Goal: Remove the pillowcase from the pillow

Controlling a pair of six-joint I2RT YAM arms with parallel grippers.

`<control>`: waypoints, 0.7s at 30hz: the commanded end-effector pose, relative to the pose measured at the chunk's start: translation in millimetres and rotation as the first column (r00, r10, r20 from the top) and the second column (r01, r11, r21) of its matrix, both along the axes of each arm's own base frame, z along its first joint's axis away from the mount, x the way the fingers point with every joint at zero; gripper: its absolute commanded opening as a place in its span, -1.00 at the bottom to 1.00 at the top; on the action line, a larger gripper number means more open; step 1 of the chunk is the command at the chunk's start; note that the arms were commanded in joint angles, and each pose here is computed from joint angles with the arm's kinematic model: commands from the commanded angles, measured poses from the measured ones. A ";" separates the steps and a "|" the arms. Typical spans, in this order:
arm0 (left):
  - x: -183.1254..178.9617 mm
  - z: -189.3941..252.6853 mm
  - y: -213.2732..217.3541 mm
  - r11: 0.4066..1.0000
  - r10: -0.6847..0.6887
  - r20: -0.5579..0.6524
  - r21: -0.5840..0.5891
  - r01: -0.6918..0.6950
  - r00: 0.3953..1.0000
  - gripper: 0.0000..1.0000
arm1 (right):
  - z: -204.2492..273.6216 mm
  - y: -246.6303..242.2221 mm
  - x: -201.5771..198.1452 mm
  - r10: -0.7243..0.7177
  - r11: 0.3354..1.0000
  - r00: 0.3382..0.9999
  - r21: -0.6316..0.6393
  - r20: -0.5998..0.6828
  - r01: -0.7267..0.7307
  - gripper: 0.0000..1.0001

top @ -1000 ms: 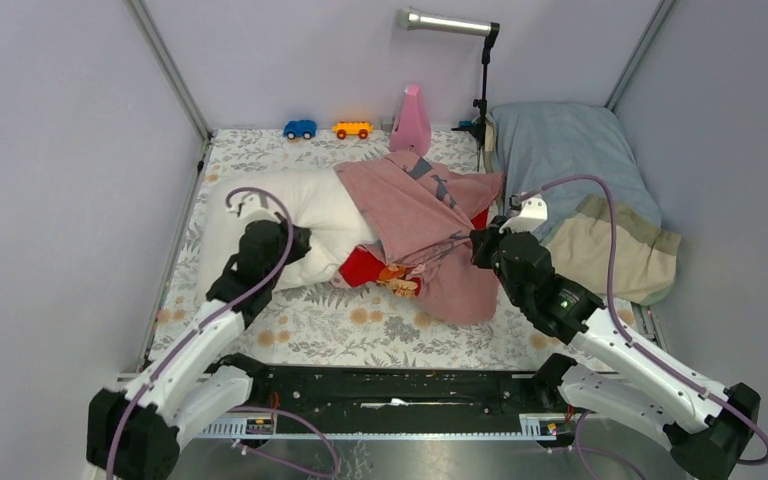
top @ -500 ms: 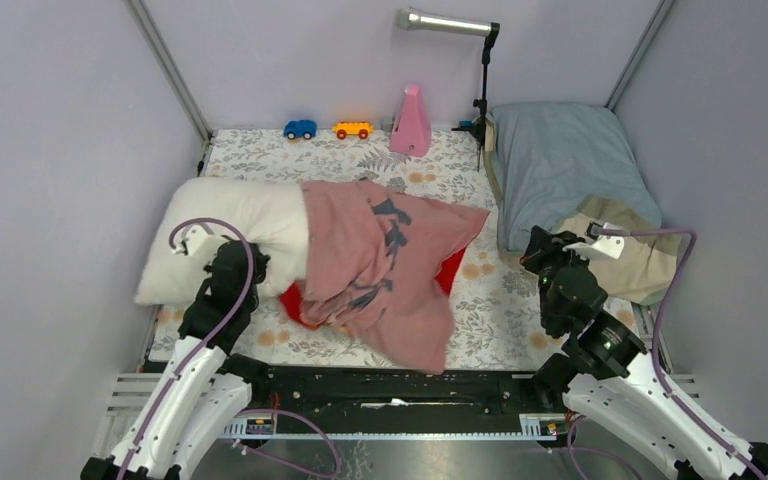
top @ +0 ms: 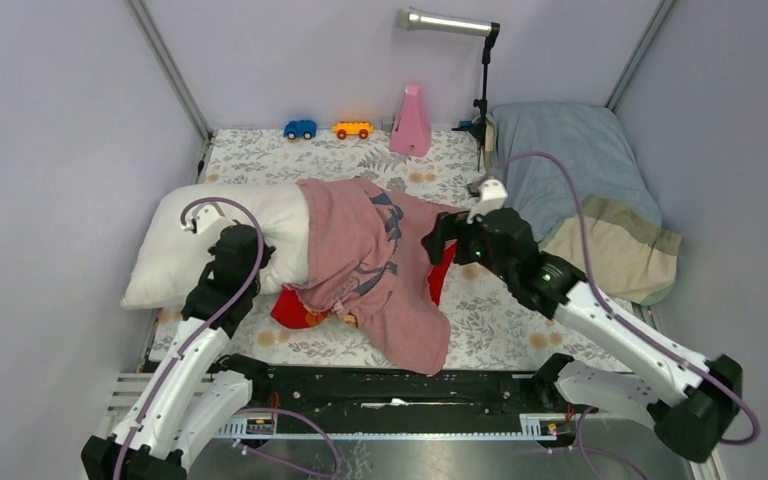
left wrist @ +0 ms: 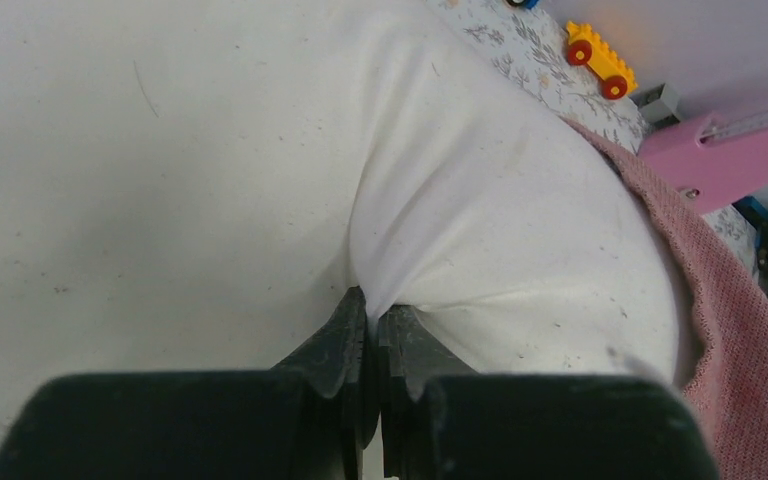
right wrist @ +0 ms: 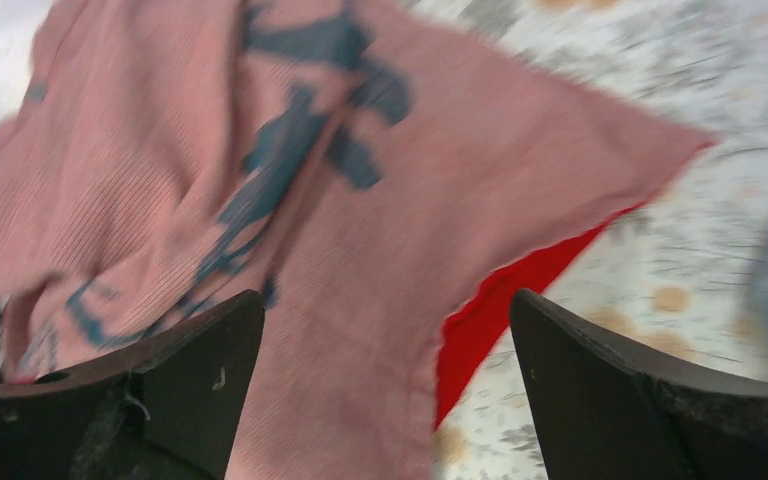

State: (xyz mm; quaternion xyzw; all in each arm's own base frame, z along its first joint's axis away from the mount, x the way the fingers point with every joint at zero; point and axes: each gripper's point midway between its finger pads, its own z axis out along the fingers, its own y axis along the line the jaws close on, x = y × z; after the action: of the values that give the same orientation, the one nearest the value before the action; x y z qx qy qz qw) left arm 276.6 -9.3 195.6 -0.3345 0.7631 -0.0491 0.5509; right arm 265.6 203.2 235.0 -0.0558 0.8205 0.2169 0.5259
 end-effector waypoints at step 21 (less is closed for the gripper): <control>33.0 27.6 -45.3 0.975 -0.187 0.144 -0.091 0.201 0.972 -1.00 | -4.3 118.0 -29.2 0.365 0.931 0.902 0.079 -0.230 -0.357 0.99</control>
State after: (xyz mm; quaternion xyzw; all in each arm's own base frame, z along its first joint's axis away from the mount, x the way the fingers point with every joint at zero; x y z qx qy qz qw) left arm 295.3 -37.5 194.9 -0.2918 0.7802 -0.1032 0.5436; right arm 218.7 313.7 223.3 -0.2036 0.8420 0.3643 0.3419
